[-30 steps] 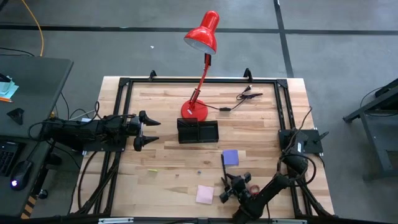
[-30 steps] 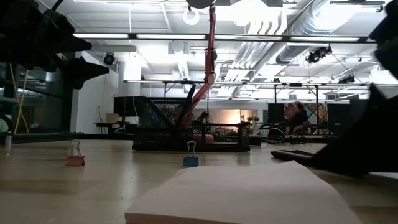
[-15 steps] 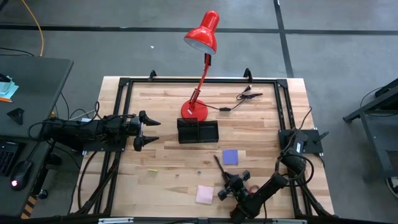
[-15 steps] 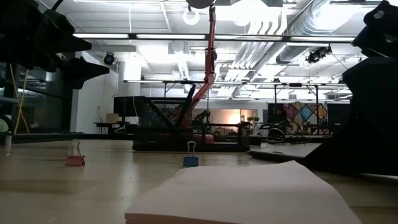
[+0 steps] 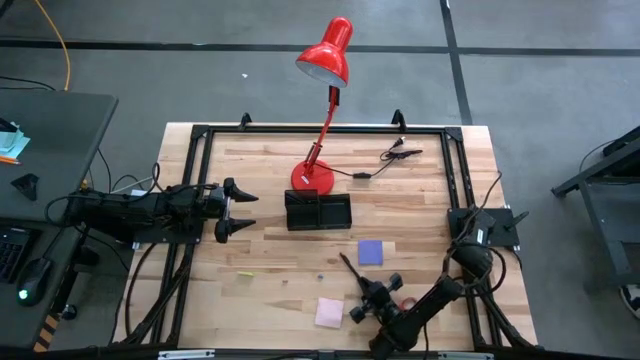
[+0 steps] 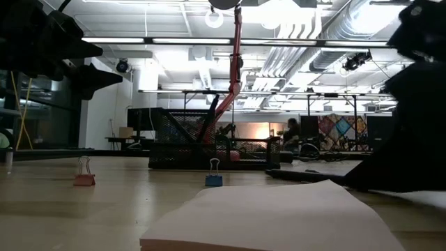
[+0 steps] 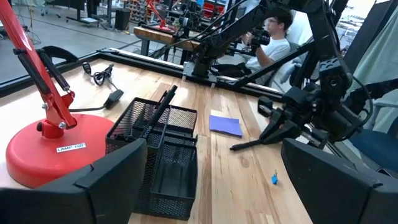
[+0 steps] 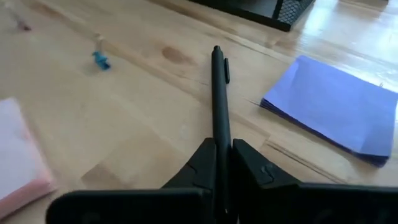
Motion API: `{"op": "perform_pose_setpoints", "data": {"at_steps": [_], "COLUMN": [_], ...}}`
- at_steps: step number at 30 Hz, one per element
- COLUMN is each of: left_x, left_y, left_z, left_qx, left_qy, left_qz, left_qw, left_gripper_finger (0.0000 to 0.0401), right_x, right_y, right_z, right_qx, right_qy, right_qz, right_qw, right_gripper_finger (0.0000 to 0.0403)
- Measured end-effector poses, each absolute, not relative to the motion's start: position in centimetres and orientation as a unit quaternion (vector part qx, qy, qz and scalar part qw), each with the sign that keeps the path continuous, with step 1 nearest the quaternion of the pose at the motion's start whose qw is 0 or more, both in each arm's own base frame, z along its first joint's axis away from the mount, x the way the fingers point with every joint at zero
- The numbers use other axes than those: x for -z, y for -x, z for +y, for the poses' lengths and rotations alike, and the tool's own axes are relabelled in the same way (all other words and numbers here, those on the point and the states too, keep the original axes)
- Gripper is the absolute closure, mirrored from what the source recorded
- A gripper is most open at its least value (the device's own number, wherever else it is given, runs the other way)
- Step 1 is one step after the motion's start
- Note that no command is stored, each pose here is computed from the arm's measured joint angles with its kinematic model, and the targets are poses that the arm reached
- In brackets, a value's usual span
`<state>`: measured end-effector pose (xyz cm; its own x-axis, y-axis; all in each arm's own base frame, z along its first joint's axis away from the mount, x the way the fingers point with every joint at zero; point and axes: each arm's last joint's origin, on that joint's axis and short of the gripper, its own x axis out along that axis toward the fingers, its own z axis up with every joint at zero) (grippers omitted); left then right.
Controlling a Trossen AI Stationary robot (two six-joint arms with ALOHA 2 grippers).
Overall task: Pick and place office supplies into organizer
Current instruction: Put the black pen into the black desk organizer
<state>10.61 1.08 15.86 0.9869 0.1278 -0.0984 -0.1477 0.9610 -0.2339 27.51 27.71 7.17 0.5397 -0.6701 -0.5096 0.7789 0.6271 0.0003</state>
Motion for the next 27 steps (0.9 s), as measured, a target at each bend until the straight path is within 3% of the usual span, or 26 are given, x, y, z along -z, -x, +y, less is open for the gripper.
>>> {"op": "perform_pose_setpoints", "data": {"at_steps": [14,27], "left_x": [-15.9,-15.9], "left_y": [-10.6,-10.6], "left_z": [1.1,1.1], "left_qx": [-0.070,-0.070], "left_qy": [0.121,0.121], "left_qz": [0.041,0.041], "left_qw": [0.989,0.989], "left_gripper_finger": [0.0043,0.0043], "right_x": [-17.6,-25.7], "right_y": [-30.0,-35.5], "right_z": [29.1,26.6], "right_qx": [0.419,0.350], "right_qy": [0.014,0.012], "right_qz": [0.316,0.385], "right_qw": [0.851,0.854], "right_gripper_finger": [0.0390,0.0389]}}
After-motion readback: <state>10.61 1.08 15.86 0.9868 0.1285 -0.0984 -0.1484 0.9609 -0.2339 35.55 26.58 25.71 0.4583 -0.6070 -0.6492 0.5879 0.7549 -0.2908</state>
